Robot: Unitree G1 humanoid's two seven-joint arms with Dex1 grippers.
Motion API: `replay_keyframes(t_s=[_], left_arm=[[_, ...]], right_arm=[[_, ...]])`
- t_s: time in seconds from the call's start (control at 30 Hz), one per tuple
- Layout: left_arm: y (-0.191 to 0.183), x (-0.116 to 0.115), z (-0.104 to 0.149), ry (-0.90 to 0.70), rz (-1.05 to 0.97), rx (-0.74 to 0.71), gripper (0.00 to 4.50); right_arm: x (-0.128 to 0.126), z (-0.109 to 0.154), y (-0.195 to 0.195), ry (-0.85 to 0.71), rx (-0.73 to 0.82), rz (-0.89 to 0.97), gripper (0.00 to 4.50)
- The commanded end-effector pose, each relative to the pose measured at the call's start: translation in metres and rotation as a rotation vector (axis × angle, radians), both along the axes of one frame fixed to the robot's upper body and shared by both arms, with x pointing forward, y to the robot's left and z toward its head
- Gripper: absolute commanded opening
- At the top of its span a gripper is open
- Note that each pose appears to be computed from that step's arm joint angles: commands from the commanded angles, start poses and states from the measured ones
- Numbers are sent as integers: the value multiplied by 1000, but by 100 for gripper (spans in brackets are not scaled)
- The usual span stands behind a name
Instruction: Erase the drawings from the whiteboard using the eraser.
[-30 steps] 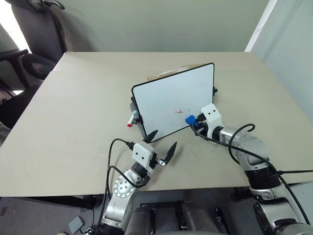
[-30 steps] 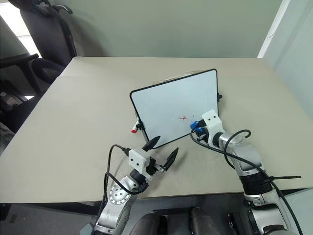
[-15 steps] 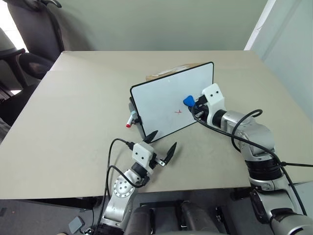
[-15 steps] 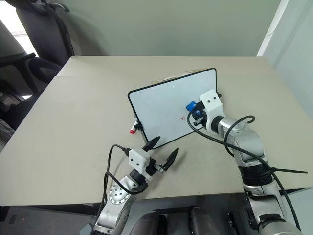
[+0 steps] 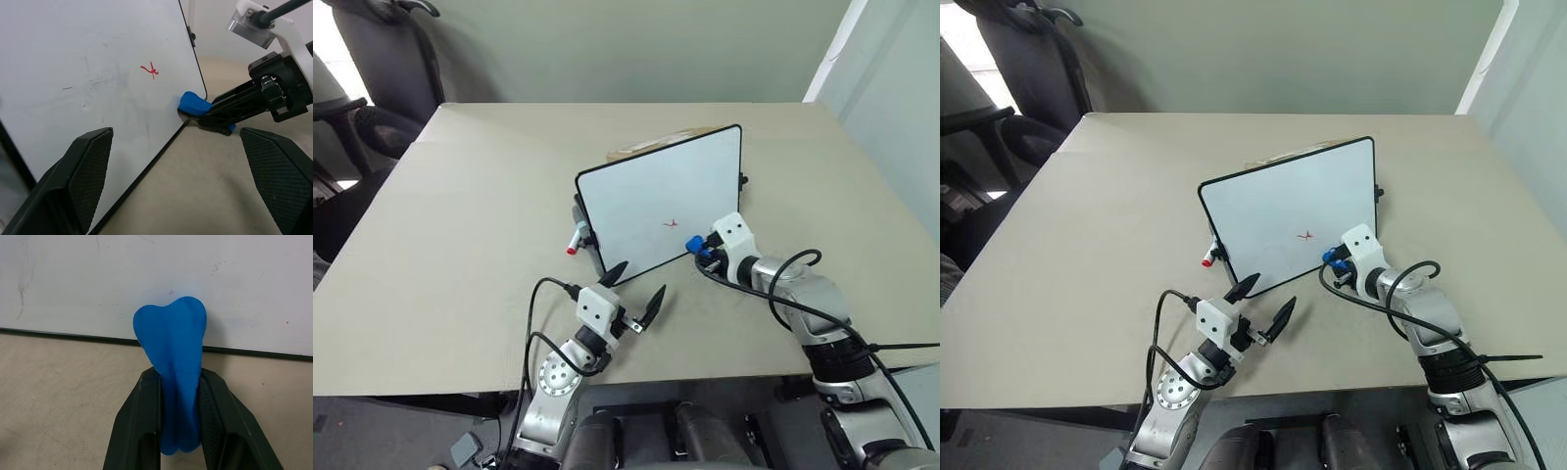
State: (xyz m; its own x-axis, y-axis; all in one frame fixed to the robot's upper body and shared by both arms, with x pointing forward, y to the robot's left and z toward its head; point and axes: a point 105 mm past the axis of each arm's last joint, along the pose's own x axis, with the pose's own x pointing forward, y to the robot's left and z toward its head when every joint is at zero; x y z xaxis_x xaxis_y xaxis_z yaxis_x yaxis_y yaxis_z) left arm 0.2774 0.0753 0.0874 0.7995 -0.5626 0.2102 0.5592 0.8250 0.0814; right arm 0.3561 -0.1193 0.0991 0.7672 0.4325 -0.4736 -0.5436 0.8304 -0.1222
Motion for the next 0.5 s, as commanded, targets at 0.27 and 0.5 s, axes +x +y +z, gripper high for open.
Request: replay_keyframes(t_s=[0.27, 0.5], left_arm=[[-2, 2, 14, -55, -6, -14, 450], [-3, 3, 15, -54, -5, -21, 450]], right_arm=[[4, 74, 30, -235, 55, 94, 93], [-2, 93, 48, -278, 79, 150, 93]])
